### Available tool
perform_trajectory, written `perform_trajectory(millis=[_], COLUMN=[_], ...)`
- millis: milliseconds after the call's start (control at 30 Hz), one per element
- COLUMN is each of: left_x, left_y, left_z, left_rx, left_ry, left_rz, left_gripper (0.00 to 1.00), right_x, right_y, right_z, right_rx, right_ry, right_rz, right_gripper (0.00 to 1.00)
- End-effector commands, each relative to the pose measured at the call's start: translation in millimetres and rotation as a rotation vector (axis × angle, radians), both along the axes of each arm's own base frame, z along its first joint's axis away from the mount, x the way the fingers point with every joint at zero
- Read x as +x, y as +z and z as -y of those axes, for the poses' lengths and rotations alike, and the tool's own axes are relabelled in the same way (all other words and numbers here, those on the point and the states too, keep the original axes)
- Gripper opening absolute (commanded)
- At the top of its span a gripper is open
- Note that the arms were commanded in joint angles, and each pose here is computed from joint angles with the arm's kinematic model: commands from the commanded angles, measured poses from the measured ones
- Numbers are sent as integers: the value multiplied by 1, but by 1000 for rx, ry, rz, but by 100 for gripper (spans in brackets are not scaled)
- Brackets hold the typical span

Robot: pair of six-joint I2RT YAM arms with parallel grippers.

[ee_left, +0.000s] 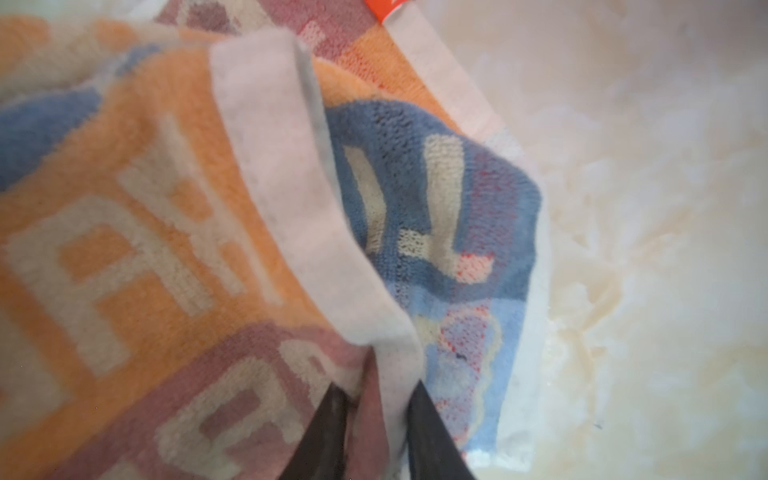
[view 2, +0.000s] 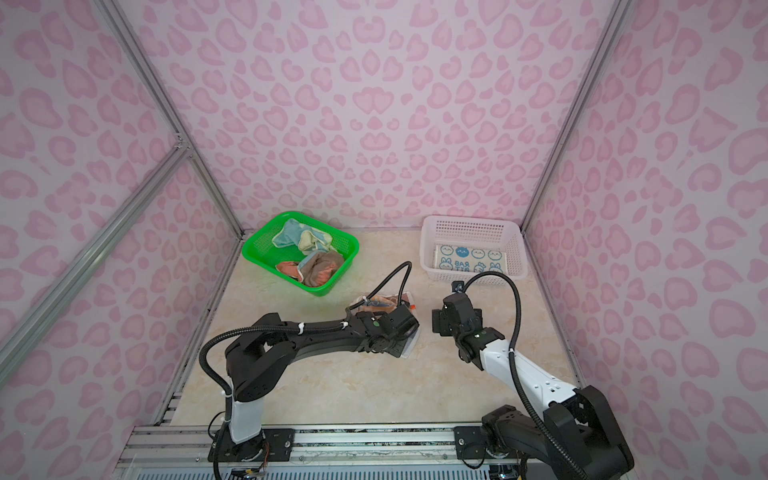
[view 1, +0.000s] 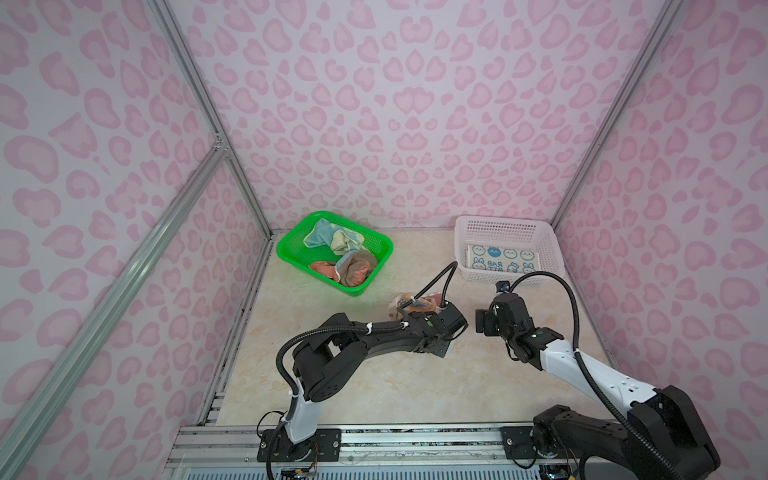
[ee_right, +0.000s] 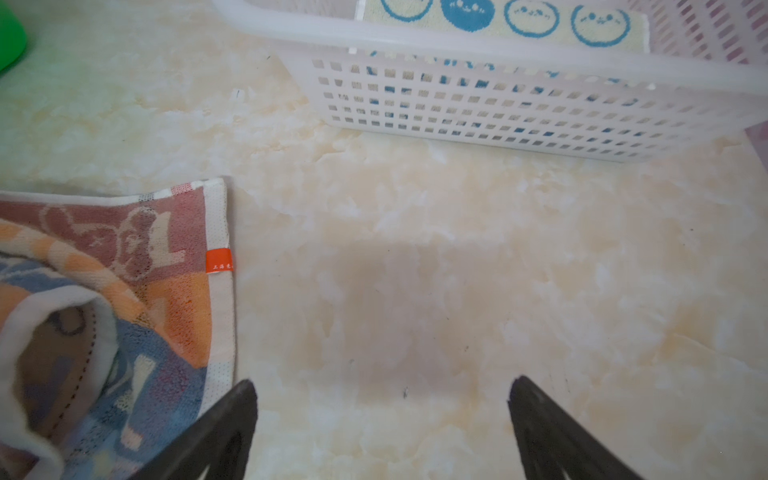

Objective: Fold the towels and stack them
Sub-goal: 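Lower the lettered towel onto the table with the left gripper while the right gripper approaches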

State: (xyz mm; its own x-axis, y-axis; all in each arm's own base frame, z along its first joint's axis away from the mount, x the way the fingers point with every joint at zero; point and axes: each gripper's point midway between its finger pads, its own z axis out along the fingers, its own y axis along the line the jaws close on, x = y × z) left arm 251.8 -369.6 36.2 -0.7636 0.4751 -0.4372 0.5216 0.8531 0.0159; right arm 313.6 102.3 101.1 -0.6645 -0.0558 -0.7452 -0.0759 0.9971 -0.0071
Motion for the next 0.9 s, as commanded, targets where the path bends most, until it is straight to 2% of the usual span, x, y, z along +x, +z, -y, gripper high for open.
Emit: perform_trajectory(millis=[0,133,167,267,467,667,867], left_x=[2,3,2,4,8,15,15], left_y=[19,21,21,14,23,46,79], left_z=[7,8,9,5,-3,-16,-32], left_rx=[-54,-59,-60,-43,-45,-53,-82], left_ry=[-36,-43,-45,-26,6,17,13], left_rz=[31,37,35,34,85,172,265], left_gripper=[34,35,31,3,2,2,2], right_x=[3,3,3,4,3,6,5], right_y=[0,-7,-9,-13,-8,13,37], right_z=[-13,-31,-34,-39,-46,-57,-87], right_rx=[13,37,41,46,44,46,31], right_ry=[73,163,172,187,228,322,511], right_rz=[-4,-48,-59,-80,-44,82,224], right_gripper=[94,95,94,94,94,95,94])
